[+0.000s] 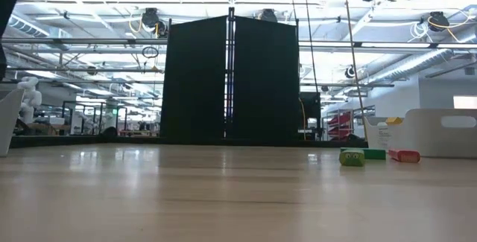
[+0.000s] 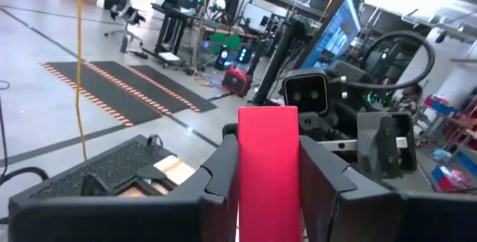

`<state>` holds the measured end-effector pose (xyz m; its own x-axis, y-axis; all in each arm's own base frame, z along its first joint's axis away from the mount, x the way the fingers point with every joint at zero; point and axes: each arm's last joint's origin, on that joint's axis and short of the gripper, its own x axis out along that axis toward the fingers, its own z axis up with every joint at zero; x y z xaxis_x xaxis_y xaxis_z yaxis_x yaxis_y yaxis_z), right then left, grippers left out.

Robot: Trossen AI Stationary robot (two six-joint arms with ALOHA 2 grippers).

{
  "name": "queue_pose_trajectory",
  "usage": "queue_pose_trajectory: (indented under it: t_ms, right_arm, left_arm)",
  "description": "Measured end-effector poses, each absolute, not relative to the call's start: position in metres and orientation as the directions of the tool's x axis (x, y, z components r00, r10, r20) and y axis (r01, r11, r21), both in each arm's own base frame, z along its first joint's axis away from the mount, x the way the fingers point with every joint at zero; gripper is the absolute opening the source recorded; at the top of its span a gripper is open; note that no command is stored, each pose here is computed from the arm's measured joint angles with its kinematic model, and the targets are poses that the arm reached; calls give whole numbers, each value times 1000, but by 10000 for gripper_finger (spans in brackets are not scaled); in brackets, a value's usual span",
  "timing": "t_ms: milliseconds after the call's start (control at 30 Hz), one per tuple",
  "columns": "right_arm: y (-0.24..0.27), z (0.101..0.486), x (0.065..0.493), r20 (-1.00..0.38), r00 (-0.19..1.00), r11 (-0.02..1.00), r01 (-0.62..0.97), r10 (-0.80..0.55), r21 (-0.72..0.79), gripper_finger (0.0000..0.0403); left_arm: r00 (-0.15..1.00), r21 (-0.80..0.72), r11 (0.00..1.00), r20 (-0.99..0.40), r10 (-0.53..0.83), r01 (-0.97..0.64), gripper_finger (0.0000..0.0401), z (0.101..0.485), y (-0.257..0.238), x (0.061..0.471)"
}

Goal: Sort blocks by size
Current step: Put the orange block into the white bin

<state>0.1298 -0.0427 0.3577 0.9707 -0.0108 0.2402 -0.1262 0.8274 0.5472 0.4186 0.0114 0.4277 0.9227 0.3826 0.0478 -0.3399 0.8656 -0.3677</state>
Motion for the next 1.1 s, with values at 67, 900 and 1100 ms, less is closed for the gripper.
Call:
queue_pose_trajectory:
  t_ms: [67,900,1100]
  right_arm:
    - [-43,360,133,268,963,833,-148,0,533,377]
    - [-71,372,211,255,962,892,-201,101,404,377]
    - [-74,375,219,249,963,897,-199,104,394,377]
  left_arm:
    - [922,-371,865,57,384,-337,87,429,12,418]
    - [925,-391,876,134,357,-282,87,437,19,417]
    - [927,-390,879,135,350,-276,87,437,21,417]
